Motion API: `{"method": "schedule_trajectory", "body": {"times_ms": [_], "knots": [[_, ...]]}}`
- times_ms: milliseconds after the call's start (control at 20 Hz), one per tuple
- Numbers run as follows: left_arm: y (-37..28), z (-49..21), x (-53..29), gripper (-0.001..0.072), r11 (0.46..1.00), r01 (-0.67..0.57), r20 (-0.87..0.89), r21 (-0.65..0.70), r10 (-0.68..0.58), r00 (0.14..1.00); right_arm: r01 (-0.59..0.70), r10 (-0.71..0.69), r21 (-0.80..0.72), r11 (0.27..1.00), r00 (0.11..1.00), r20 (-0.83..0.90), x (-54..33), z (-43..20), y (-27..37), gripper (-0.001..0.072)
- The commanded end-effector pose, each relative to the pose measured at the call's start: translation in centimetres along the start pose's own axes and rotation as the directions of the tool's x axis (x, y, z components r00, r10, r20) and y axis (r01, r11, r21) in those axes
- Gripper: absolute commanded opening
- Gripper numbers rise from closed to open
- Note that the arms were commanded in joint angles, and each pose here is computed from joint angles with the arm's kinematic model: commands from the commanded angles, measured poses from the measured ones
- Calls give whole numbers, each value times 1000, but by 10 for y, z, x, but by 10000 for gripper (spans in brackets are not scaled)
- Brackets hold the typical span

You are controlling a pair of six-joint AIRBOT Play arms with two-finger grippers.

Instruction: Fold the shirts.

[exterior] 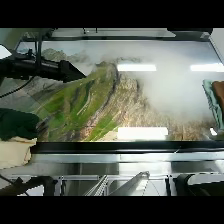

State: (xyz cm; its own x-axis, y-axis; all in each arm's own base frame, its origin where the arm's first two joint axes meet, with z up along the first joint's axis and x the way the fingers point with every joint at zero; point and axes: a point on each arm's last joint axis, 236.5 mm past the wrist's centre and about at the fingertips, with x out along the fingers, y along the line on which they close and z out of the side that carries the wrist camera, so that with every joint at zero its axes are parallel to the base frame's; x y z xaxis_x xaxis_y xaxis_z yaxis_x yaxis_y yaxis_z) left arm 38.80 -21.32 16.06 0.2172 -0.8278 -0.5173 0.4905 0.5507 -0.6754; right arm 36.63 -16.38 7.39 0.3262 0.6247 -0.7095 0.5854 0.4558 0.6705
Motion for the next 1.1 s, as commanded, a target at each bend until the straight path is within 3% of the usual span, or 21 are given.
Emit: {"method": "schedule_trajectory", "body": {"times_ms": [0,200,400,600,1050], "knots": [[-23,-3,-31,6,999,-45,27,21,44,999,-68,24,-294,953,988,-151,51,-54,89,15],[-25,-52,-58,8,989,-145,13,-24,145,989,-101,-5,-601,793,985,-171,106,-157,164,15],[-18,-141,-54,16,981,-147,-48,-123,143,989,-146,20,-709,690,983,-183,166,-284,148,16],[-2,-187,-49,17,967,-159,-67,-197,149,987,-135,16,-708,693,985,-172,210,-324,99,15],[5,-190,-48,16,961,-168,-55,-220,160,986,-212,68,-664,717,969,-236,210,-339,111,16]]}}
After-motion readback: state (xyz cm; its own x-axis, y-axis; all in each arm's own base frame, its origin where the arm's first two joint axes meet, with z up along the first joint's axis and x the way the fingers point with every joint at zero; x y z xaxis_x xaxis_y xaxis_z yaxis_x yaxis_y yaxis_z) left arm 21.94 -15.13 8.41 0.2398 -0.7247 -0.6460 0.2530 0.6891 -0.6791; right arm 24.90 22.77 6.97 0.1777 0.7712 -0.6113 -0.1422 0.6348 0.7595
